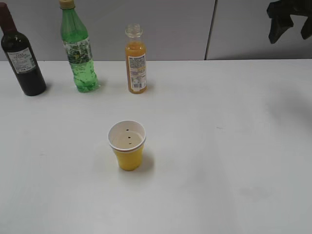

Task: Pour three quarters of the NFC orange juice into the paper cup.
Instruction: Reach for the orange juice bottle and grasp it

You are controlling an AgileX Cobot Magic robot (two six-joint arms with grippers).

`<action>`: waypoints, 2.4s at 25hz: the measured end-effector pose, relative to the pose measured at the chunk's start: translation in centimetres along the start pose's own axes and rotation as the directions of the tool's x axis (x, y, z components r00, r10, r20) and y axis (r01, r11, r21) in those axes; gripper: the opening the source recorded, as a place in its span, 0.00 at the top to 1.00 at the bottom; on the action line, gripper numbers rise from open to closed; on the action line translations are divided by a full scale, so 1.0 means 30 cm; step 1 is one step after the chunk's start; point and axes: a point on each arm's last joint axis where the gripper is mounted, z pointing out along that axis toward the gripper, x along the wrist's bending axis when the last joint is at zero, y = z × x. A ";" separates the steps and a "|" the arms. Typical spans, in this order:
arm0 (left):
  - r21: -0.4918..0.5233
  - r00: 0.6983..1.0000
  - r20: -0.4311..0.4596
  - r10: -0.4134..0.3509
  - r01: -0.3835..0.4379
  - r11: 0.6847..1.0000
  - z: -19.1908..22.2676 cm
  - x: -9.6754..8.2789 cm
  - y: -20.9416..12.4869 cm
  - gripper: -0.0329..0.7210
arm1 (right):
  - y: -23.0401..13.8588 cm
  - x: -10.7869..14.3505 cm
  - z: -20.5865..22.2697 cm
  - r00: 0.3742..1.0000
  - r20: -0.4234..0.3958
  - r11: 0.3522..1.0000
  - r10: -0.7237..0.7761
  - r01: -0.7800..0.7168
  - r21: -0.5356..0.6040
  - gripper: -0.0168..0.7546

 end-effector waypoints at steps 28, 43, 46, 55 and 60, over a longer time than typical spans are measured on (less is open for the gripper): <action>0.000 1.000 0.000 0.000 0.000 1.000 0.000 0.000 0.000 0.17 | -1.011 0.025 -0.257 0.999 -0.053 1.000 0.003 -0.002 0.029 0.21; 0.000 1.000 0.000 0.000 0.000 1.000 0.000 0.000 0.000 0.17 | -1.259 0.029 -0.358 0.998 -0.062 0.903 0.008 -0.034 -0.428 0.21; 0.000 1.000 0.000 0.000 0.000 1.000 0.000 0.000 0.000 0.17 | -1.290 0.029 -0.385 0.998 -0.063 0.862 0.008 -0.038 -0.505 0.21; 0.000 1.000 0.000 0.000 0.000 1.000 0.000 0.000 0.000 0.17 | -1.372 0.029 -0.432 0.998 -0.060 0.742 0.006 -0.045 -0.669 0.21; 0.000 1.000 0.000 0.000 0.000 1.000 0.000 0.000 0.000 0.17 | -1.374 0.029 -0.433 0.998 -0.060 0.739 0.006 -0.045 -0.673 0.21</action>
